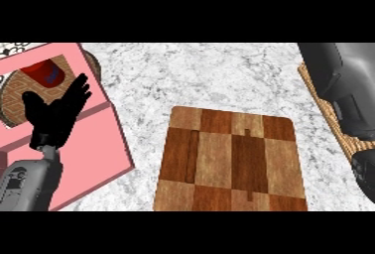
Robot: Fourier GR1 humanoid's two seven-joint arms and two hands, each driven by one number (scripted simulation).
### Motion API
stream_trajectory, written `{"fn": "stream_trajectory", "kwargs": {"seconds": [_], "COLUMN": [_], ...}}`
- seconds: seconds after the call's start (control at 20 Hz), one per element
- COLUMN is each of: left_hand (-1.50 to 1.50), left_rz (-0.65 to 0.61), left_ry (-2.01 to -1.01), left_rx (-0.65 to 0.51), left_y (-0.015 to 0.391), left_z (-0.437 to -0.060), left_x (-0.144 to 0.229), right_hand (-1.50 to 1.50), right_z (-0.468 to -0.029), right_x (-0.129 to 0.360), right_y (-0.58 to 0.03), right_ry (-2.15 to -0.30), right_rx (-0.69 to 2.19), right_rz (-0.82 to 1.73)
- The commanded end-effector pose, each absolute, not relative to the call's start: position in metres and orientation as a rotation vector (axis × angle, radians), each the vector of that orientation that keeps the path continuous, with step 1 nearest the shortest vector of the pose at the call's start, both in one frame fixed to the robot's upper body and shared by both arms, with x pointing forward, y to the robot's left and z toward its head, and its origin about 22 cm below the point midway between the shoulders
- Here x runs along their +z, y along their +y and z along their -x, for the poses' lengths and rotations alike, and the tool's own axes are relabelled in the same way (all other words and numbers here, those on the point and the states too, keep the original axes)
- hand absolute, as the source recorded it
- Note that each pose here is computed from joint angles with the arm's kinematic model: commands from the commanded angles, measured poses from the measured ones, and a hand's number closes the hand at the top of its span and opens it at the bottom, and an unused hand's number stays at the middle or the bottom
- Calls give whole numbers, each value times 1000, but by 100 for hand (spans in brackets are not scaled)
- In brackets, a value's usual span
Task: Pick the bell pepper from the cutting board and place it in the basket
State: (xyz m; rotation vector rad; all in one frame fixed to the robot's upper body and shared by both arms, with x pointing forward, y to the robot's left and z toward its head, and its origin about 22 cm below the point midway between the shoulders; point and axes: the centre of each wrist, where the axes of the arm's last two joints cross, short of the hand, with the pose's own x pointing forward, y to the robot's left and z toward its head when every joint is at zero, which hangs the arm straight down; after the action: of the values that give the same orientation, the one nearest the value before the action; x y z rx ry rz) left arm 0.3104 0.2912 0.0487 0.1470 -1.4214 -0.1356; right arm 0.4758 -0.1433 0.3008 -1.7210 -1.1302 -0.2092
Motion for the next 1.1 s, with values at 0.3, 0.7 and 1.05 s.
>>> {"fn": "stream_trajectory", "kwargs": {"seconds": [0.3, 0.7, 1.05], "left_hand": [0, 0, 0], "left_rz": [-164, -176, -188], "left_ry": [-1390, -1394, -1398], "left_rx": [-108, -80, -66], "left_y": [304, 321, 311], "left_z": [-302, -296, -297], "left_x": [47, 44, 49], "right_hand": [150, 150, 150], "right_z": [-480, -481, -475], "right_x": [299, 246, 208], "right_y": [-187, -216, -247], "right_ry": [-863, -861, -890], "right_rx": [-429, -385, -440], "right_rz": [1753, 1760, 1727]}}
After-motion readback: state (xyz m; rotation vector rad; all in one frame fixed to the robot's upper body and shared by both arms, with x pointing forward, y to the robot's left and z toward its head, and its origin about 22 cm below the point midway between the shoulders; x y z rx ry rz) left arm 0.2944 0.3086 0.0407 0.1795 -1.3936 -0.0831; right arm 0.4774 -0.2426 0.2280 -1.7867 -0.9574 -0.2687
